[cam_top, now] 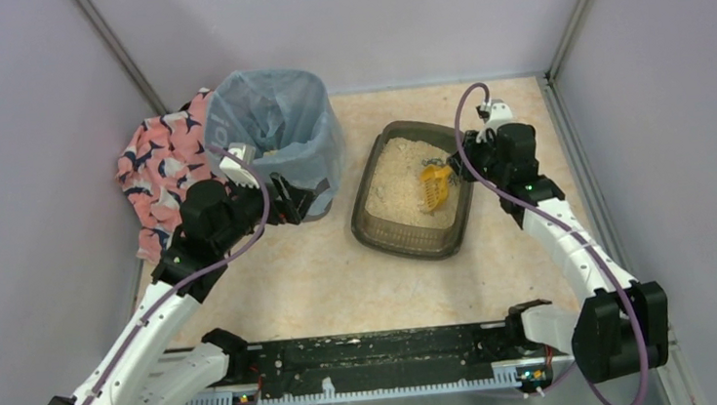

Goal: Clean the litter box

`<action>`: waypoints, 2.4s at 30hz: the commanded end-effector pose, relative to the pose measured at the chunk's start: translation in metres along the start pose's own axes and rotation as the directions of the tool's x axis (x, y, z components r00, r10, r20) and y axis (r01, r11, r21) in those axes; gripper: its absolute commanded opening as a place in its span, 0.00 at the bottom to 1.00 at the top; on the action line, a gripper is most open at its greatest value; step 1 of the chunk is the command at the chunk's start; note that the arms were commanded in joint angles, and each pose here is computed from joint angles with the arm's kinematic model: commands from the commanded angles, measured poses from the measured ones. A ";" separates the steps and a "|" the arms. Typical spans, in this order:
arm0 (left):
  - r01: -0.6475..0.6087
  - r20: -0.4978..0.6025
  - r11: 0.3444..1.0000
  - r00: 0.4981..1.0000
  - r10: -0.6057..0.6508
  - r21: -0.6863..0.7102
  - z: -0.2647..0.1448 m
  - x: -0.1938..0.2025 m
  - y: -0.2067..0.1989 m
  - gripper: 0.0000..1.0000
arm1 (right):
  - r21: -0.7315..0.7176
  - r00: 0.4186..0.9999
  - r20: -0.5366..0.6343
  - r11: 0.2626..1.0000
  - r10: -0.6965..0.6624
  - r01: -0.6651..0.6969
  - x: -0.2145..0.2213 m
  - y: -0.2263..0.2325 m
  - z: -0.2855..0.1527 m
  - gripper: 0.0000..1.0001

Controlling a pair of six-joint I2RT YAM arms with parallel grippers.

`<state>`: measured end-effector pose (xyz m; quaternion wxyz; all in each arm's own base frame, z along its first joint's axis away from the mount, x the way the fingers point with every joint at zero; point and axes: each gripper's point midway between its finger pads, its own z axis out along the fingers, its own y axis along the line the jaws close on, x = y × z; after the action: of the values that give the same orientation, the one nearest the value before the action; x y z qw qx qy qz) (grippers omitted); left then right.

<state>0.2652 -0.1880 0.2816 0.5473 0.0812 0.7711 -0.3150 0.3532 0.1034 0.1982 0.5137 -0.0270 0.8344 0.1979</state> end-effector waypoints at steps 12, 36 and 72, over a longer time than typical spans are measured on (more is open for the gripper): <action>-0.008 0.023 1.000 1.000 0.008 0.006 0.001 -0.002 0.001 0.99 | -0.081 0.990 0.141 0.997 -0.002 0.013 -0.065 0.027 0.003 0.00; -0.002 0.010 1.000 1.000 0.002 0.005 0.003 0.005 0.003 0.99 | -0.258 0.927 -0.155 0.892 0.341 -0.371 0.066 0.038 0.057 0.00; 0.010 -0.009 0.999 1.000 -0.010 0.050 0.008 0.006 -0.005 0.99 | -0.224 0.749 -0.133 0.716 0.649 -0.661 0.119 0.056 0.033 0.00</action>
<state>0.2647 -0.1988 0.2700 0.5307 0.0935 0.7731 -0.3346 0.3223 0.1694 0.1109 0.4170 0.2184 0.7552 0.4562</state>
